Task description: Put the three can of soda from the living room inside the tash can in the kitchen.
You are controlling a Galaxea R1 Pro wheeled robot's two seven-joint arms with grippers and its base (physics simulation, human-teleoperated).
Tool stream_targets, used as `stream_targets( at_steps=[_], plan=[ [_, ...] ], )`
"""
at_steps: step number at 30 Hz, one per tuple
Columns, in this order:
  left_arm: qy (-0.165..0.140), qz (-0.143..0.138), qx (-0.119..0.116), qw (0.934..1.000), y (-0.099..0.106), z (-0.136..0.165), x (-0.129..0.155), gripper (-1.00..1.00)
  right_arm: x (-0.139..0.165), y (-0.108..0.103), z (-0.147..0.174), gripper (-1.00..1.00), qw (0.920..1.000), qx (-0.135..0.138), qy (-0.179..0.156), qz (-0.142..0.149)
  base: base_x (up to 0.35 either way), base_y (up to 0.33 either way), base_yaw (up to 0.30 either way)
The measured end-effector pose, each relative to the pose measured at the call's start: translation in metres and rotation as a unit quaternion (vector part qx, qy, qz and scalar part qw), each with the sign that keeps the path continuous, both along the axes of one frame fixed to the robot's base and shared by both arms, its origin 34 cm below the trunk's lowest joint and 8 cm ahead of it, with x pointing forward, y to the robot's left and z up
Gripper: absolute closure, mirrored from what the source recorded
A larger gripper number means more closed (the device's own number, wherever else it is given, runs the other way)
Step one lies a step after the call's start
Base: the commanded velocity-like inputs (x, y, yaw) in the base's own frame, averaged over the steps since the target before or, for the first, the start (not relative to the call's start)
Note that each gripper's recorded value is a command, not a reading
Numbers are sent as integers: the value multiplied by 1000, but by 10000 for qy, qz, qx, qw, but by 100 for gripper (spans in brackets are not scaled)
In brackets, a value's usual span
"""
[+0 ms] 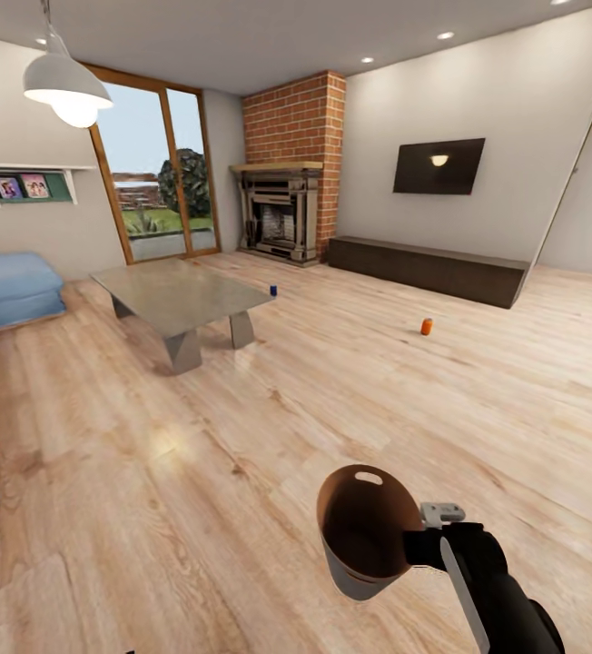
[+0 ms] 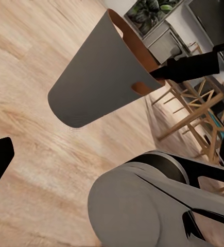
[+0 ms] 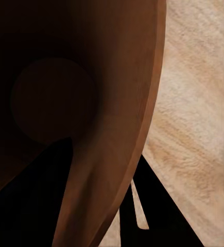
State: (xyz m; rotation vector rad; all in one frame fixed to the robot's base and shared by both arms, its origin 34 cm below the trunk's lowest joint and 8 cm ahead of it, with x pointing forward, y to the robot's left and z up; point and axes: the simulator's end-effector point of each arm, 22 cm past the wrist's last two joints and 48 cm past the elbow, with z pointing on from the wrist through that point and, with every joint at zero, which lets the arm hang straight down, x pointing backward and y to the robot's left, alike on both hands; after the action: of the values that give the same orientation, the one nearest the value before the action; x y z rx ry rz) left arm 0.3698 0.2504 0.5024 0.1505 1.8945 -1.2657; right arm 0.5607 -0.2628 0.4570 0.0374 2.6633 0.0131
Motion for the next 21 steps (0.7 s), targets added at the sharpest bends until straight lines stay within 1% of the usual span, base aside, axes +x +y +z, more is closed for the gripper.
stream_targets(
  at_steps=[21],
  plan=[
    [1,0,-1,10000,0,0,0,-100,0,1,0,100,10000,-1,1,2,306,-211,0]
  ],
)
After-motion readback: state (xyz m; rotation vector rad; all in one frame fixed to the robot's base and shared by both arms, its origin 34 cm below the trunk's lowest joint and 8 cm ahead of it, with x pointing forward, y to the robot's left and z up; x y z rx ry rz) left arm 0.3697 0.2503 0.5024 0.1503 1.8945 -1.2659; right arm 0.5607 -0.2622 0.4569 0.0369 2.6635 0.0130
